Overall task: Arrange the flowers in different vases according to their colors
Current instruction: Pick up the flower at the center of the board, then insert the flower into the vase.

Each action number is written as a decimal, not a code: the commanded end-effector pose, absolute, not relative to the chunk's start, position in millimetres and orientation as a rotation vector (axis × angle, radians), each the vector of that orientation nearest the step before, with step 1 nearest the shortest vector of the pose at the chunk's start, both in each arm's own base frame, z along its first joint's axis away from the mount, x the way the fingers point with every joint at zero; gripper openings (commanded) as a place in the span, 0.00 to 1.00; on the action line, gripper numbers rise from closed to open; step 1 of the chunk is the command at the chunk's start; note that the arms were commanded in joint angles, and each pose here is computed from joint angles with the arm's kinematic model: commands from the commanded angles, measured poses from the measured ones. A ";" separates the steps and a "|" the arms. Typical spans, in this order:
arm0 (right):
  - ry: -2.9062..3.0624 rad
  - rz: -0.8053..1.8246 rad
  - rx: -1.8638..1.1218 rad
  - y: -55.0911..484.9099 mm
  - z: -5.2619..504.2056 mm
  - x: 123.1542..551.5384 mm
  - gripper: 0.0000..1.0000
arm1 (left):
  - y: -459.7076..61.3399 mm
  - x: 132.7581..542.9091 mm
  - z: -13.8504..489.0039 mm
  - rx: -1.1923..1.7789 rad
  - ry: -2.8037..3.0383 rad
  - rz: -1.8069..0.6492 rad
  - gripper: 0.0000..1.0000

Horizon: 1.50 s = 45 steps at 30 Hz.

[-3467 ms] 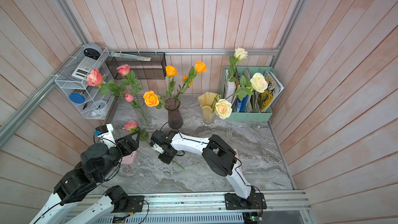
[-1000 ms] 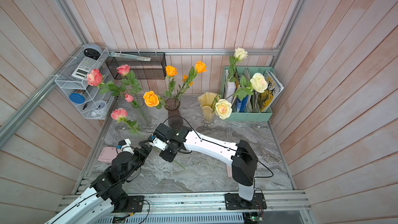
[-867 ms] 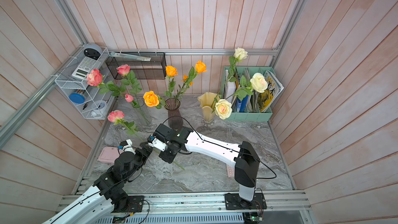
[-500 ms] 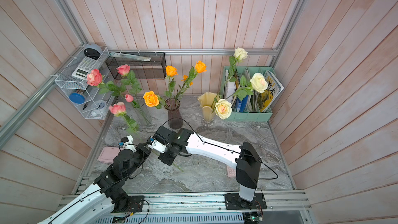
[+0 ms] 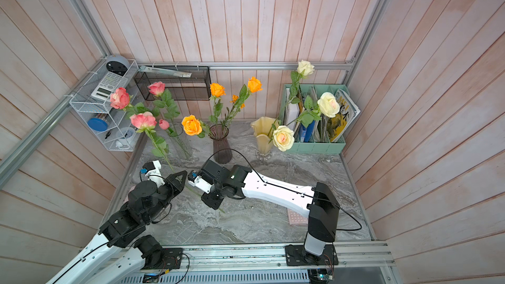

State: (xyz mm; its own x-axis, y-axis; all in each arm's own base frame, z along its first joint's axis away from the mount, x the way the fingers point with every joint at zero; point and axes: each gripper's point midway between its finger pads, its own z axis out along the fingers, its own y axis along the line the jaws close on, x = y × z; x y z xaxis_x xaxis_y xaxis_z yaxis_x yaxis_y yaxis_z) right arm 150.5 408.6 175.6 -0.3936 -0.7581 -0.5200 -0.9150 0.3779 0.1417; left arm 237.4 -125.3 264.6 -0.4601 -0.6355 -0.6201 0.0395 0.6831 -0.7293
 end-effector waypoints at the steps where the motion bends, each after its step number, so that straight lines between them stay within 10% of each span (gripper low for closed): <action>1: 2.306 0.499 -1.346 388.8 174.7 169.8 0.38 | -115.1 228.1 271.9 -0.324 1.969 -0.696 0.00; 23: 2.244 0.542 -0.872 296.8 190.8 207.6 0.46 | -55.9 232.1 383.6 -0.167 1.829 -0.188 0.00; 45: 2.359 0.572 -0.828 296.7 119.9 216.3 0.45 | -74.5 347.0 555.8 -0.044 1.313 0.261 0.00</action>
